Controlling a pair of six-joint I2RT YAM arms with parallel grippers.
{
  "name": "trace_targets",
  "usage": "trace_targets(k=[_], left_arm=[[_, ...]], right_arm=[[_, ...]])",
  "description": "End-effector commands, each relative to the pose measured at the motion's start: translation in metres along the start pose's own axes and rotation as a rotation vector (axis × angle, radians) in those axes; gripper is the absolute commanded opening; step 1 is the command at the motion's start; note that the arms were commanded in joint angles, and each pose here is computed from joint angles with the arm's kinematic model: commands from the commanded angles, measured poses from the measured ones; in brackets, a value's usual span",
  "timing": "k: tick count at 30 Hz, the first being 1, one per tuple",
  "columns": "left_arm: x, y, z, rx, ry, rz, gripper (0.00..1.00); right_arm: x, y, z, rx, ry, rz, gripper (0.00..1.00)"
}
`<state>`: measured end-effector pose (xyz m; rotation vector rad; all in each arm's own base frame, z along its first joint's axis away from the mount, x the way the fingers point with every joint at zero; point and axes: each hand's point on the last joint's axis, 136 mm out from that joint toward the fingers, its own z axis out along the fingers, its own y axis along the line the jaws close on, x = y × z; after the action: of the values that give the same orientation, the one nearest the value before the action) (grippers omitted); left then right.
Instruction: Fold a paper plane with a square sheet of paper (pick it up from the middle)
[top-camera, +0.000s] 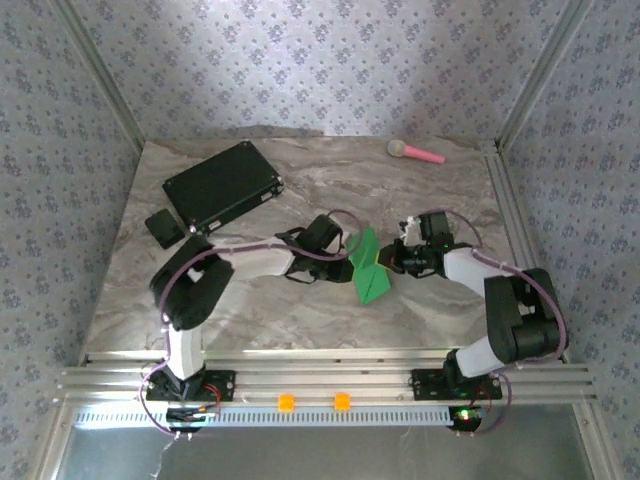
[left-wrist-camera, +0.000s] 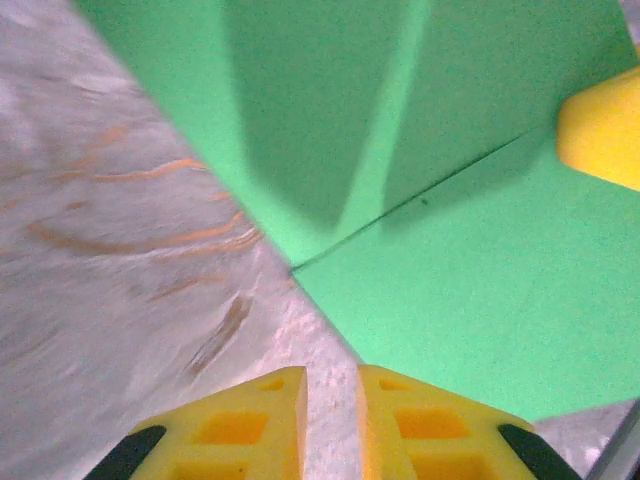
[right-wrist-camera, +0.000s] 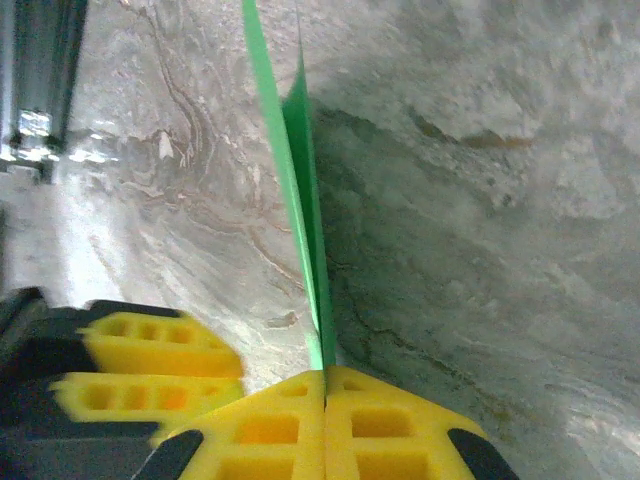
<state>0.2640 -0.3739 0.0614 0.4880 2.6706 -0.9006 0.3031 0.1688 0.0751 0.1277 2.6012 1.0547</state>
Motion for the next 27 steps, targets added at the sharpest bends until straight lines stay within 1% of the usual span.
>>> trace_targets(k=[1,4,7,8,10,13,14,17,20,22,27], left_arm=[[-0.04,0.004,-0.044,-0.031,-0.225,-0.042,0.2],[-0.048,0.032,-0.075,-0.094,-0.353,-0.129,0.19],[-0.049,0.061,-0.101,-0.125,-0.444,-0.231,0.19],[-0.049,0.068,-0.107,-0.127,-0.462,-0.26,0.19],[-0.044,0.087,-0.118,-0.142,-0.491,-0.328,0.19],[-0.034,0.109,-0.131,-0.177,-0.523,-0.397,0.19],[-0.032,0.114,-0.135,-0.188,-0.534,-0.41,0.19],[-0.023,0.129,-0.146,-0.228,-0.568,-0.452,0.19],[-0.018,0.137,-0.157,-0.253,-0.594,-0.471,0.18],[-0.015,0.142,-0.163,-0.277,-0.607,-0.476,0.17],[-0.009,0.149,-0.169,-0.298,-0.623,-0.497,0.16]], right_arm=[[-0.004,0.007,-0.016,0.215,-0.018,-0.2,0.07],[-0.009,0.013,-0.025,0.422,-0.042,-0.365,0.07],[-0.016,0.014,-0.038,0.651,-0.067,-0.516,0.06],[-0.02,0.013,-0.043,0.719,-0.076,-0.541,0.05],[-0.03,0.005,-0.06,0.902,-0.101,-0.584,0.02],[-0.043,0.0,-0.077,1.095,-0.134,-0.632,0.0],[-0.045,-0.002,-0.079,1.138,-0.141,-0.639,0.0],[-0.044,-0.002,-0.066,1.171,-0.125,-0.668,0.0],[-0.031,0.005,-0.037,1.142,-0.077,-0.704,0.0],[-0.021,0.015,-0.014,1.087,-0.041,-0.698,0.0],[0.011,0.051,0.05,0.877,0.072,-0.658,0.04]])
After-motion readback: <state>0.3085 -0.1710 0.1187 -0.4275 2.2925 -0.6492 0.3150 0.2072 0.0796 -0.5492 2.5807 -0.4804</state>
